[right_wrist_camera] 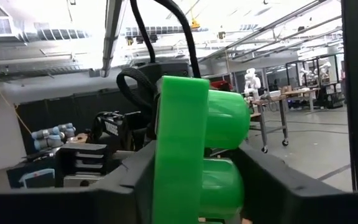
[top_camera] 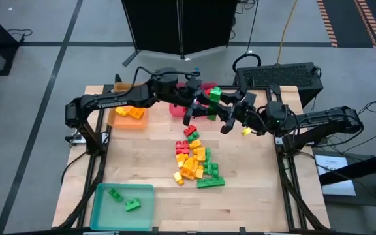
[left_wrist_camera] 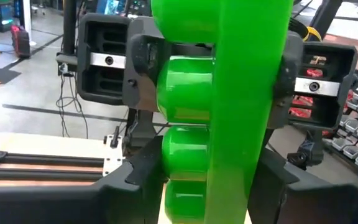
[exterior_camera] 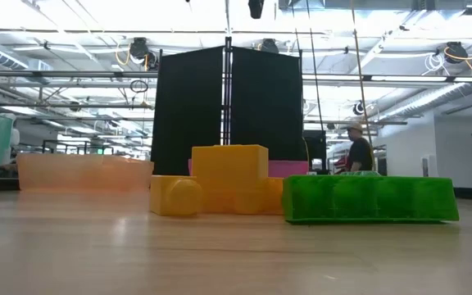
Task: Sort blocks
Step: Put the green game piece into the blue bin
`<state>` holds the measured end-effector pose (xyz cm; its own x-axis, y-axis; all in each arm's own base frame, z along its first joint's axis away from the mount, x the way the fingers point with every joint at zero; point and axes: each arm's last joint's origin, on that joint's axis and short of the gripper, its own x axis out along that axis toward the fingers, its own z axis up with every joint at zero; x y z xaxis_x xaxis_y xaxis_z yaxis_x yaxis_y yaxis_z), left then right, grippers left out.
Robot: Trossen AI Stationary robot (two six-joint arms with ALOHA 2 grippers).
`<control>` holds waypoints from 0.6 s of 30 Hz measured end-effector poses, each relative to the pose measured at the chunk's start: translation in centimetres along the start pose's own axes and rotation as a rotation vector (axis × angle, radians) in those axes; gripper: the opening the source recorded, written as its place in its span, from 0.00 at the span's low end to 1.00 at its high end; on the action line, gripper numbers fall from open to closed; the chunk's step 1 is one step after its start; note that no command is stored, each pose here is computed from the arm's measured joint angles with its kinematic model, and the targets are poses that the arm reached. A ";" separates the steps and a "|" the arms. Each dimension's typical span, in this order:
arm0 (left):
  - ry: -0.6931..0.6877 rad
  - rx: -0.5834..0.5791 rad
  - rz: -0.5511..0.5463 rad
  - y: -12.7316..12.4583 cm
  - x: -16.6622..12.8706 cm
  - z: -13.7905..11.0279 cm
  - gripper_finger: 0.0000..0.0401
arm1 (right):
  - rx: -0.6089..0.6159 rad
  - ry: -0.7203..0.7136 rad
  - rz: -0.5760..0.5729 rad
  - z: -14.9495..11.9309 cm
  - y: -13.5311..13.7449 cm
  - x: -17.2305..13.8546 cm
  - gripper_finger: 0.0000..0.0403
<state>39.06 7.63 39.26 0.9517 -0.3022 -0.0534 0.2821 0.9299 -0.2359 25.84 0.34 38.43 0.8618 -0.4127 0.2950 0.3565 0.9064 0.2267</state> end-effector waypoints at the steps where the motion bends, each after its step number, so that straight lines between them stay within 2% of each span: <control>1: 0.002 0.001 -0.001 0.0 0.0 0.0 0.41 | -0.009 -0.001 -0.001 0.0 0.0 0.0 0.52; 5: 0.029 -0.036 0.005 0.1 -0.6 0.1 0.41 | -0.023 -0.011 -0.007 0.6 -0.1 -0.4 0.77; 8: 0.035 -0.045 0.038 0.5 -2.1 0.8 0.42 | -0.011 -0.032 -0.002 1.7 -0.3 -1.1 0.87; 11: 0.071 -0.074 0.075 1.1 -3.2 0.9 0.42 | -0.012 -0.030 0.004 2.6 -0.5 -1.9 0.89; 14: 0.175 -0.105 0.101 1.0 -5.3 0.8 0.43 | -0.015 -0.007 0.015 3.4 -0.7 -3.1 0.87; 16: 0.296 -0.099 0.158 0.5 -7.4 0.4 0.43 | -0.006 0.021 0.027 3.8 -0.7 -3.8 0.85; 18: 0.446 -0.099 0.272 0.1 -9.3 -0.4 0.43 | 0.001 0.052 0.035 3.9 -0.8 -4.4 0.83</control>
<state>30.19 10.41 39.35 0.8389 -0.1322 -0.5280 -0.0015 0.9695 -0.2451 20.34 1.09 40.61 0.8914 -0.3755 0.2540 0.3254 0.9201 0.2181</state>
